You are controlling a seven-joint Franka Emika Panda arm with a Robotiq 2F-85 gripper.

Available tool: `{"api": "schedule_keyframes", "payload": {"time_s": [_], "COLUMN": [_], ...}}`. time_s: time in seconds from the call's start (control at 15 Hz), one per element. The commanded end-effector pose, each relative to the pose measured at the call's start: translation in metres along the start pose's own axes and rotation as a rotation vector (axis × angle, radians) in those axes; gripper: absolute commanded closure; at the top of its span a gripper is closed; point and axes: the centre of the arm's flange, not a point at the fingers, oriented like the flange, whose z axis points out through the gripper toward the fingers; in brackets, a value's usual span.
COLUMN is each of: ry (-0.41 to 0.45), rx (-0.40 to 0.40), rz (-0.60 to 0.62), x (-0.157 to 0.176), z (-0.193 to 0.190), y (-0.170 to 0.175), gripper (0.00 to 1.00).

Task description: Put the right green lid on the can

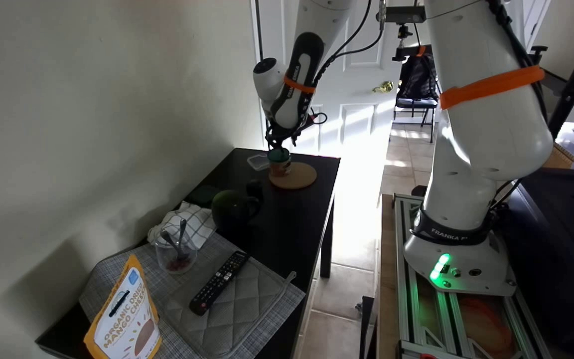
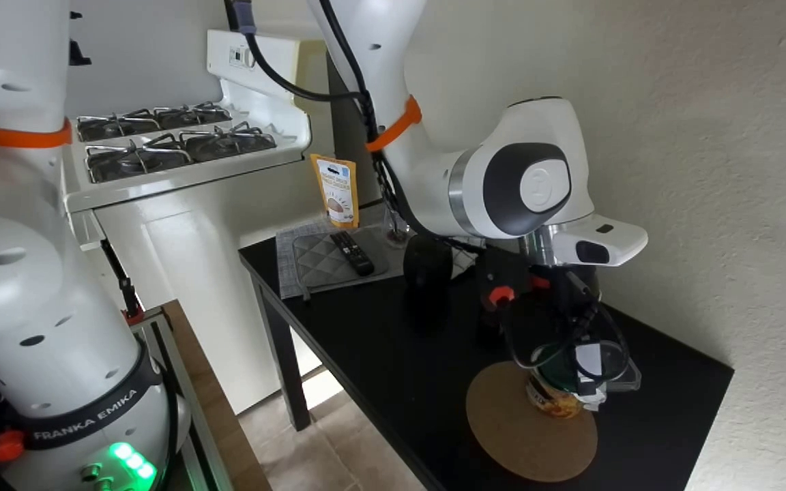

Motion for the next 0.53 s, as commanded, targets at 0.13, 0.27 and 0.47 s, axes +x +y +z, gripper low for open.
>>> {"api": "schedule_keyframes", "payload": {"time_s": [0.13, 0.27, 0.47], "ry": [0.047, 0.044, 0.080], "rx": [0.097, 0.200, 0.174], "rz": [-0.032, -0.097, -0.116], "x": [-0.014, -0.022, -0.011], "z": [-0.060, -0.079, -0.076], "y": [0.018, 0.025, 0.009], "gripper": [0.00, 0.00, 0.00]}}
